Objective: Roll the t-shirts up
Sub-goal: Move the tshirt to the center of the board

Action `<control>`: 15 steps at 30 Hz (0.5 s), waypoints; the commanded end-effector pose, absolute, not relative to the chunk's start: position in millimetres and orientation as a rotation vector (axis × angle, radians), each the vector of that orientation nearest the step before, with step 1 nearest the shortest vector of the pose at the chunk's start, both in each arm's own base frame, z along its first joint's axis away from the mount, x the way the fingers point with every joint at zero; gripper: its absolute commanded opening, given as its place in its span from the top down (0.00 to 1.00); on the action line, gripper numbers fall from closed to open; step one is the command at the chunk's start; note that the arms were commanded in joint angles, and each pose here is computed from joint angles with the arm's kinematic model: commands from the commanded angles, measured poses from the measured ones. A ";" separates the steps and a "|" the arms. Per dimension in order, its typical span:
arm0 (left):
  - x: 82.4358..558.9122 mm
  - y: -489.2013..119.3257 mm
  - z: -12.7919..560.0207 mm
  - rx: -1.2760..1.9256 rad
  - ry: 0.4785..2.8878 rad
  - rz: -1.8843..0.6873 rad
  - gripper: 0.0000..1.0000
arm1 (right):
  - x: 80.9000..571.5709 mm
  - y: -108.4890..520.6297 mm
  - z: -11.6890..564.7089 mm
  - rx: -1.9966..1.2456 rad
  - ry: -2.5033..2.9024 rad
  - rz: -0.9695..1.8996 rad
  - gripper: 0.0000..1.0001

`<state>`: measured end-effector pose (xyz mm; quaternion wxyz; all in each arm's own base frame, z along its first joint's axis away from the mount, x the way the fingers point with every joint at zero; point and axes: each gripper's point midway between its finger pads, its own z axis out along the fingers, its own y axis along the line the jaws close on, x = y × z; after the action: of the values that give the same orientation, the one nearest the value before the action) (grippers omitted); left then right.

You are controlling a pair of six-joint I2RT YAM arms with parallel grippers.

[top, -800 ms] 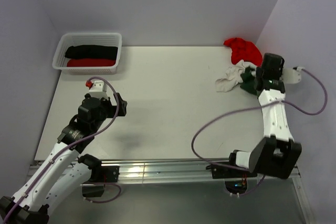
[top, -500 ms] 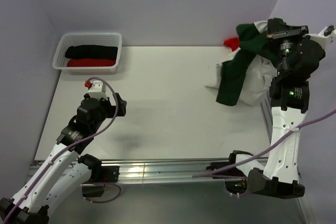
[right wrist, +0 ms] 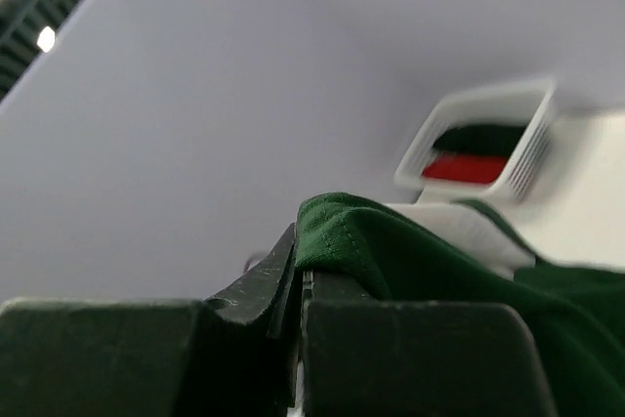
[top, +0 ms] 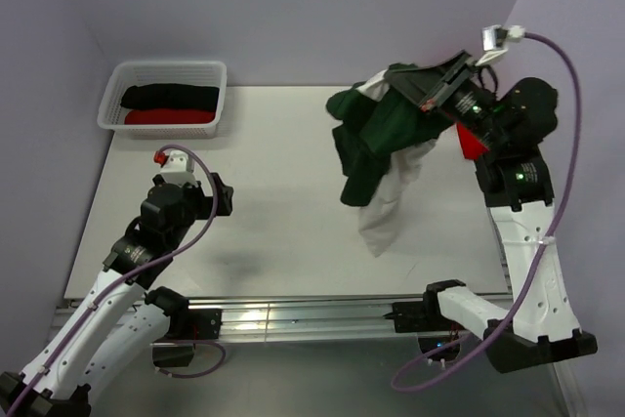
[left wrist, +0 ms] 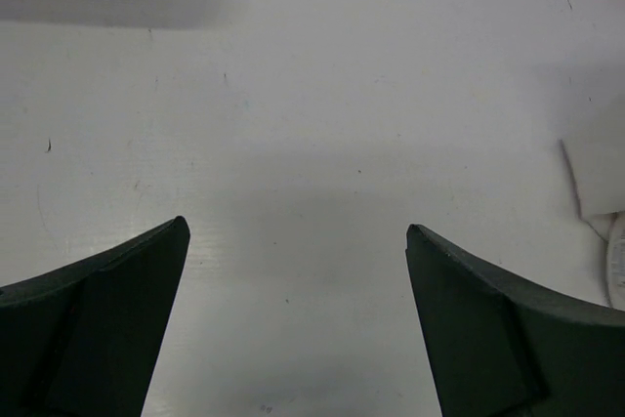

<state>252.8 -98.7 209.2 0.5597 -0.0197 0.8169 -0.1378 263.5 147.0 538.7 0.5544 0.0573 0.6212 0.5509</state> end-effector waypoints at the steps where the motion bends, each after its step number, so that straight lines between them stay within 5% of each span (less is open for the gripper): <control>1: 254.8 -95.9 229.0 -0.058 1.857 -0.326 0.01 | 252.9 183.0 534.0 0.005 1.472 1.394 1.00; 6: 251.0 -96.6 241.9 -0.052 1.816 -0.356 0.00 | 233.5 239.6 531.1 -0.133 1.534 1.504 1.00; 15: 219.2 -111.6 288.1 0.095 1.620 -0.529 0.00 | 219.2 252.8 515.6 -0.115 1.560 1.481 1.00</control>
<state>230.6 -100.6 252.2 0.6160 0.0023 0.7641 -0.1914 230.2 270.1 480.3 0.4099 -0.0415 0.6835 0.6025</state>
